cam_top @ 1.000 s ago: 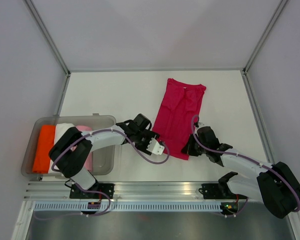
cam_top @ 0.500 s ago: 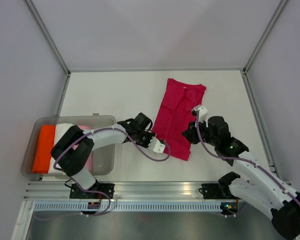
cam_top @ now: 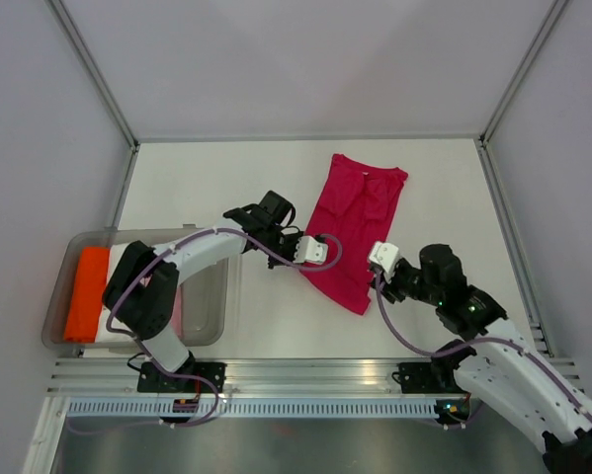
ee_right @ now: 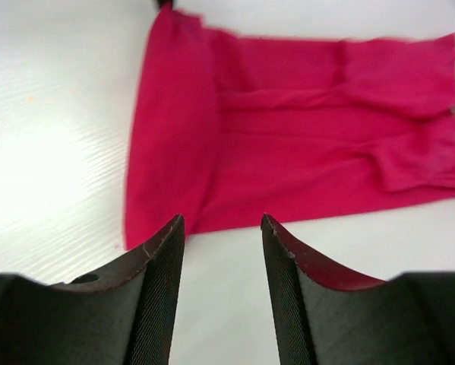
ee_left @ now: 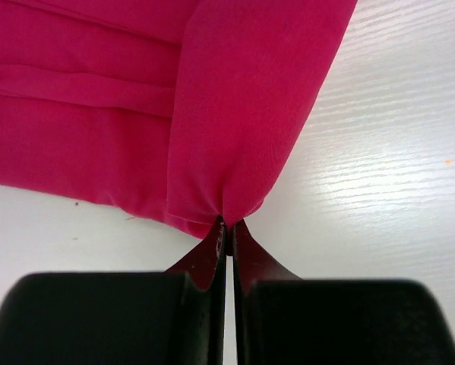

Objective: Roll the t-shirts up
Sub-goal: Roll the tshirt

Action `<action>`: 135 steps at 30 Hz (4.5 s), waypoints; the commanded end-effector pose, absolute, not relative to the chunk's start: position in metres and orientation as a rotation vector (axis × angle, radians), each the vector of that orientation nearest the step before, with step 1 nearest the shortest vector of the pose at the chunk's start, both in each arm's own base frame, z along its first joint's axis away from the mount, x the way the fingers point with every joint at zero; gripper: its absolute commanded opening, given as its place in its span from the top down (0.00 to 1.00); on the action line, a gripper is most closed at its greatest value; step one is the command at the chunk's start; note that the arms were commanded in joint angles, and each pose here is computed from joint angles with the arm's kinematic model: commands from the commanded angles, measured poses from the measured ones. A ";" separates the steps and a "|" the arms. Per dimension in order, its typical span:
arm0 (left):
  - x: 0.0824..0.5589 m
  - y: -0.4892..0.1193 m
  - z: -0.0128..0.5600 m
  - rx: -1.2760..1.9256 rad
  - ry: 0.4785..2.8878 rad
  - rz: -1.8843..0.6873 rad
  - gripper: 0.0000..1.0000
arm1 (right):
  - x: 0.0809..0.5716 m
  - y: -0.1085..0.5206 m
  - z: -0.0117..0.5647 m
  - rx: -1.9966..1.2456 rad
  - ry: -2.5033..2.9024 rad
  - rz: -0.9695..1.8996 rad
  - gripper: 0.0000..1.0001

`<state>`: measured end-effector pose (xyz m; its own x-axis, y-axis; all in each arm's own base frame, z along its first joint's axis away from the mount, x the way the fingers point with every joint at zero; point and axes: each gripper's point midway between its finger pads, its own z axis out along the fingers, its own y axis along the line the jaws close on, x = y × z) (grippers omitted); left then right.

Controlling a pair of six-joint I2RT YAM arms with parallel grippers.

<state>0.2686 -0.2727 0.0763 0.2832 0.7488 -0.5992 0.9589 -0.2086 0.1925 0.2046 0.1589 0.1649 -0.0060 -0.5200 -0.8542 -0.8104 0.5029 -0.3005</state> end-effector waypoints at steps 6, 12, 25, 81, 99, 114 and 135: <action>0.261 -0.282 0.069 1.960 1.689 -0.692 0.98 | 0.204 0.203 0.112 -1.189 1.760 0.417 0.48; 0.273 -0.271 0.061 1.940 1.734 -0.681 0.98 | 0.169 0.228 0.075 -1.485 1.728 0.416 0.42; 0.273 -0.272 0.058 1.925 1.756 -0.710 0.98 | 0.193 0.206 0.028 -1.499 1.861 0.151 0.36; 0.281 -0.251 0.060 1.690 2.176 -1.242 0.93 | 0.246 0.201 0.084 -0.806 2.299 1.105 0.46; 0.301 -0.254 0.061 1.421 2.304 -1.329 0.97 | 0.254 0.206 0.111 0.104 2.094 1.048 0.34; 0.300 -0.246 0.047 1.422 2.364 -1.280 0.98 | 0.218 0.201 0.057 -0.016 2.166 0.951 0.34; 0.299 -0.238 0.047 1.422 2.374 -1.272 0.96 | 0.197 0.219 0.053 -0.079 2.187 1.076 1.00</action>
<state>0.2973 -0.2401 0.0456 -0.5618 0.6896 -0.4570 0.7628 0.2180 -0.6088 0.2003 0.2145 0.0419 -0.7556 0.2342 -0.6118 -0.3112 0.6935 0.6498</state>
